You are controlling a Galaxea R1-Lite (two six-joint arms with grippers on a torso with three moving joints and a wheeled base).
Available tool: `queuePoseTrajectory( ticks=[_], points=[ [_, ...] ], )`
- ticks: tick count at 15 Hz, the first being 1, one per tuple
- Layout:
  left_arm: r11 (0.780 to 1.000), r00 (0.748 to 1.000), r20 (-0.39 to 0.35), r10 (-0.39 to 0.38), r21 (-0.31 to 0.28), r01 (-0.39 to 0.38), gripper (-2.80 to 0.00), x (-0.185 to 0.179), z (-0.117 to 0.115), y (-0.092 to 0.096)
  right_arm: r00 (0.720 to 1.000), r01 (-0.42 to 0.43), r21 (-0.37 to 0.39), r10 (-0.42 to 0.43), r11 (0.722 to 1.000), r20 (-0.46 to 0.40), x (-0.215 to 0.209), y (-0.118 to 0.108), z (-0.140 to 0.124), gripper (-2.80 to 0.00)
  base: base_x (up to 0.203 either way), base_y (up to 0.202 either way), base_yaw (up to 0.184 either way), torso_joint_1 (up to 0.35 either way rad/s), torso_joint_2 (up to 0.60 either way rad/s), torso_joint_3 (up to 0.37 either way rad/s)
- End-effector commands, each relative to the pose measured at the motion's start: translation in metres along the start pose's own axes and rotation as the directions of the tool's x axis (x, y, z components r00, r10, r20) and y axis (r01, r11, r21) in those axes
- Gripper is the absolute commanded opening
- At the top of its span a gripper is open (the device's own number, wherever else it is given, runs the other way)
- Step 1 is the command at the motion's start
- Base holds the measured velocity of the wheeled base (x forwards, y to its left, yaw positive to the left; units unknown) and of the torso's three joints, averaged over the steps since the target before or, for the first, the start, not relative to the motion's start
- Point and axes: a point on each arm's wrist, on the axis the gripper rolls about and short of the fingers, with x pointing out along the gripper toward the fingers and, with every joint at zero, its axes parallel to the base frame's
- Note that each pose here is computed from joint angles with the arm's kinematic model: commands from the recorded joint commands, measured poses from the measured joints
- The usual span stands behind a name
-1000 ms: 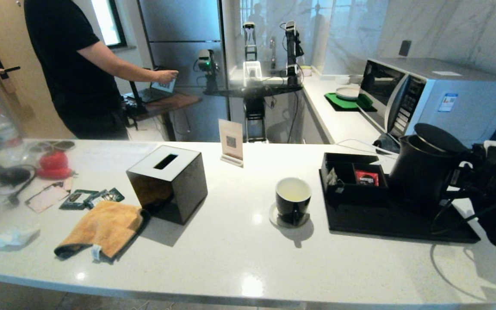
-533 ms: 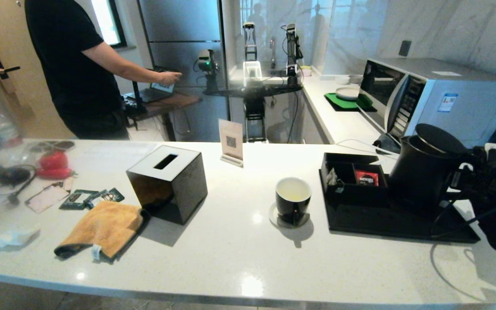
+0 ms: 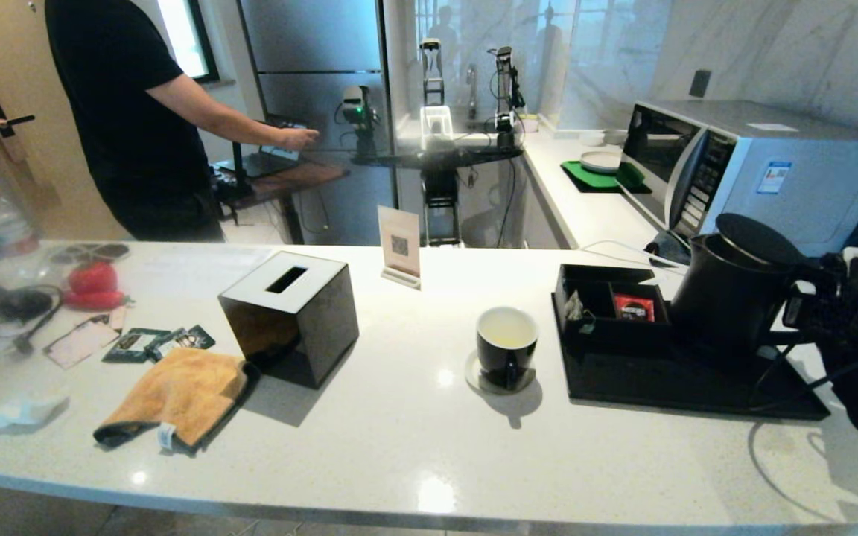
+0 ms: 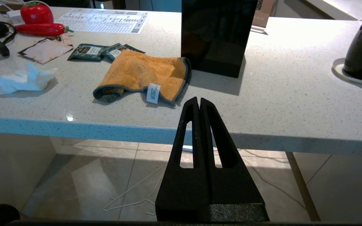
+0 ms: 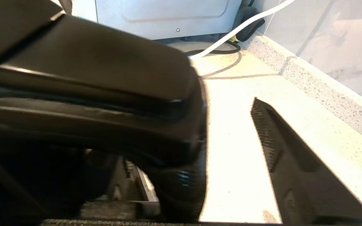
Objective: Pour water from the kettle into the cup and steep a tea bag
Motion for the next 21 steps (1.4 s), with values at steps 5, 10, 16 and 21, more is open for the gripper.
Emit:
queuePoseTrajectory(
  ticks=[5,10,16,21],
  points=[
    [1.000,1.000,-0.001,0.001,-0.001,-0.001,-2.80,0.000,0.000,0.000,1.000,-0.002,-0.005,0.002,1.000,-0.015,-0.014,-0.005,0.002,0.00,0.000,0.000,0.000,0.000,0.00,0.000],
    [1.000,1.000,-0.001,0.001,-0.001,-0.001,-2.80,0.000,0.000,0.000,0.999,-0.005,-0.015,0.004,1.000,-0.042,-0.028,-0.010,0.002,0.00,0.000,0.000,0.000,0.000,0.00,0.000],
    [1.000,1.000,-0.001,0.001,-0.001,-0.001,-2.80,0.000,0.000,0.000,0.998,-0.005,-0.026,0.003,1.000,-0.066,-0.050,-0.019,0.007,0.00,0.000,0.000,0.000,0.000,0.00,0.000],
    [1.000,1.000,-0.001,0.001,-0.001,-0.001,-2.80,0.000,0.000,0.000,0.998,-0.005,-0.035,0.003,0.999,-0.058,-0.066,-0.025,0.017,0.00,0.000,0.000,0.000,0.000,0.00,0.000]
  ],
)
